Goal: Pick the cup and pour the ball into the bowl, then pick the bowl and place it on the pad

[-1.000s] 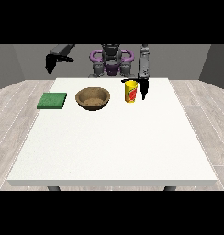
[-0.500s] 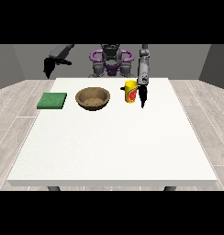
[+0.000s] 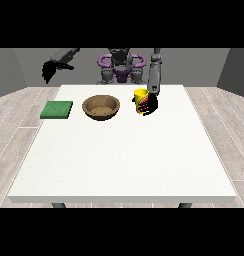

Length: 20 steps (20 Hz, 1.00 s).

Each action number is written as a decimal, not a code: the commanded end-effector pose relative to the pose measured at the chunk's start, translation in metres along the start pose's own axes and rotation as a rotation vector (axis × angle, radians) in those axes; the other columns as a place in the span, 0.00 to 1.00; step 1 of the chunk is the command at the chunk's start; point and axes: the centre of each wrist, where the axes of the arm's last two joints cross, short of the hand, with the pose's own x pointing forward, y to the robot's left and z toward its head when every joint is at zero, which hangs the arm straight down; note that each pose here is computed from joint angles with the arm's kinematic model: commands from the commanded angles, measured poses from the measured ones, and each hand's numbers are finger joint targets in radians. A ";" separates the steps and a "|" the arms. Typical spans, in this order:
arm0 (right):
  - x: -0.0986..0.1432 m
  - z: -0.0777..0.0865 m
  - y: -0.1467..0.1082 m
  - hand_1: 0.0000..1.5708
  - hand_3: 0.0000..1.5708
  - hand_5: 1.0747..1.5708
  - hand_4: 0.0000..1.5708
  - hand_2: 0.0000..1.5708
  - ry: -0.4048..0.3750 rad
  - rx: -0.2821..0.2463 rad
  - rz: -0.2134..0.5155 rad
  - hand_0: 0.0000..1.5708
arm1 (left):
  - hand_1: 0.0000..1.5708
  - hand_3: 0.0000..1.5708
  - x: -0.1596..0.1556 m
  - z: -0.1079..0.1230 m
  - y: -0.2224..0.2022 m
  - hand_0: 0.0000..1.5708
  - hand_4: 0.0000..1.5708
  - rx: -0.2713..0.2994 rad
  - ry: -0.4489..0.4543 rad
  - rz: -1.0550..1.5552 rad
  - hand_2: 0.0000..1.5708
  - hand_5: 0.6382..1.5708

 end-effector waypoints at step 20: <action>-0.046 0.039 -0.040 0.00 0.00 0.99 0.00 0.00 0.287 -0.099 -0.057 0.00 | 0.95 1.00 0.047 -0.121 0.022 0.95 1.00 -0.286 0.159 -0.719 1.00 0.68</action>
